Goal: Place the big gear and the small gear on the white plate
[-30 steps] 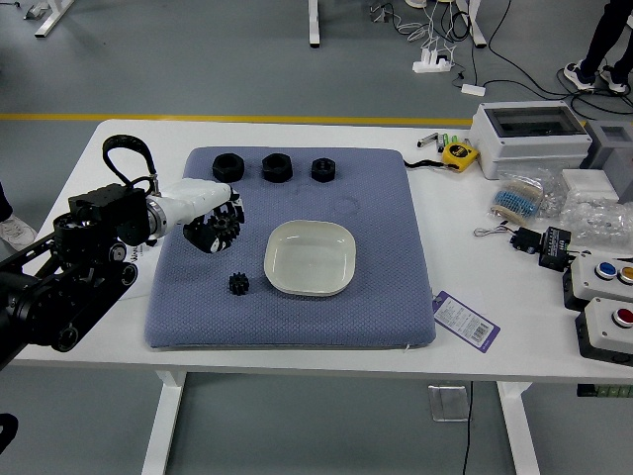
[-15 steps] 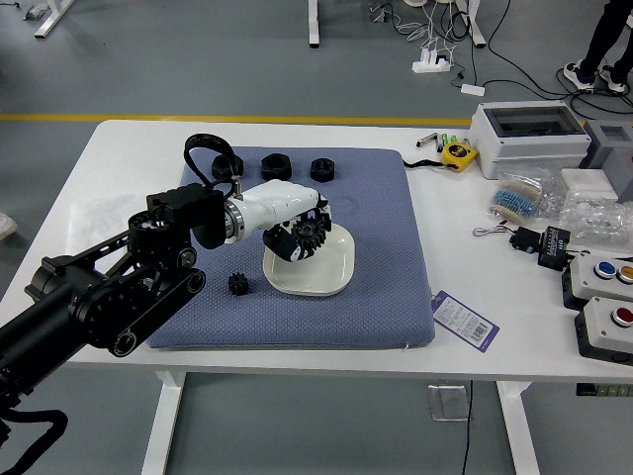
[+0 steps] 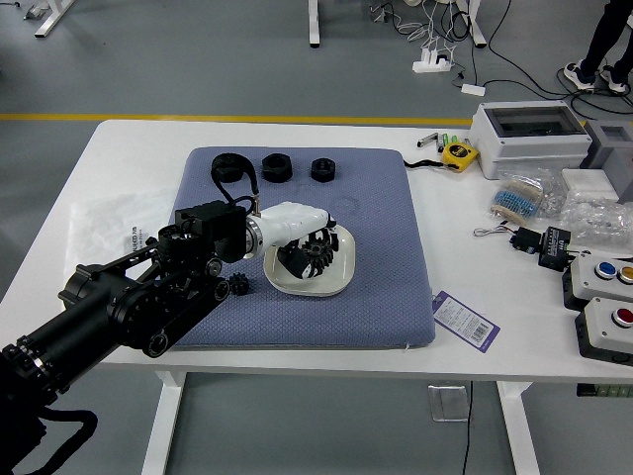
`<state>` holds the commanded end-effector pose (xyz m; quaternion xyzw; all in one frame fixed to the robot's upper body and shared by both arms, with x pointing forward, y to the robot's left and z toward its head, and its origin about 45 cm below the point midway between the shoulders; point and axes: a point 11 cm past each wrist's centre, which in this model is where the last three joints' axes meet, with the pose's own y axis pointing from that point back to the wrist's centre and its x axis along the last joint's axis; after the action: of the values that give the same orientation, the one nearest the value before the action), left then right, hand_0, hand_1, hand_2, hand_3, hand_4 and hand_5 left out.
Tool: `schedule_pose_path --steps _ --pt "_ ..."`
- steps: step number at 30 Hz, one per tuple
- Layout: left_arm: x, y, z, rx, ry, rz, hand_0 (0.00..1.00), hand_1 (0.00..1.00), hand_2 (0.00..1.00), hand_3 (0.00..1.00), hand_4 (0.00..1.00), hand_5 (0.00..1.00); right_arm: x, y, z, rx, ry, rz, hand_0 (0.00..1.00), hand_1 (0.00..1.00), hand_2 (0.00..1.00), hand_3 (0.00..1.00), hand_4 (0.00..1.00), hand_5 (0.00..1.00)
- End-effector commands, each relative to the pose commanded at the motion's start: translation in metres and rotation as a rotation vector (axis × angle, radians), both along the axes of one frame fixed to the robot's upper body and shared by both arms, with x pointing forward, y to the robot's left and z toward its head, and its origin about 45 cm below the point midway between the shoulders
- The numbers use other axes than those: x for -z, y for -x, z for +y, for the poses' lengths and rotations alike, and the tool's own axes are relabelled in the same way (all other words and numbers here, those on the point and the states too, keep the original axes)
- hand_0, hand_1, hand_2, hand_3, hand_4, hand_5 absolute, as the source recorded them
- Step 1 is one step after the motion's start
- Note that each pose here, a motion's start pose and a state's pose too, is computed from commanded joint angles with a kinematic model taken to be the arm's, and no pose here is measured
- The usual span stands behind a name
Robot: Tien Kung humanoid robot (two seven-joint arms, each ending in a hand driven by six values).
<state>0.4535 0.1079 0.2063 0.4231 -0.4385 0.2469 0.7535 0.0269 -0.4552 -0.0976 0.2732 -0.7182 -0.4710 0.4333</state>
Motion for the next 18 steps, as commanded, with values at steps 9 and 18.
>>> schedule_pose_path --steps 9,18 --pt "0.006 -0.0007 0.002 -0.012 0.019 0.042 0.601 0.619 0.668 0.730 0.998 0.414 0.000 0.001 0.000 -0.003 0.001 0.003 0.691 0.691 0.757 0.649 0.836 0.755" --pt "-0.008 -0.0033 0.007 -0.021 0.059 0.001 0.627 0.625 0.676 0.733 0.998 0.441 0.000 0.002 0.000 -0.001 0.003 0.005 0.688 0.690 0.757 0.647 0.836 0.752"
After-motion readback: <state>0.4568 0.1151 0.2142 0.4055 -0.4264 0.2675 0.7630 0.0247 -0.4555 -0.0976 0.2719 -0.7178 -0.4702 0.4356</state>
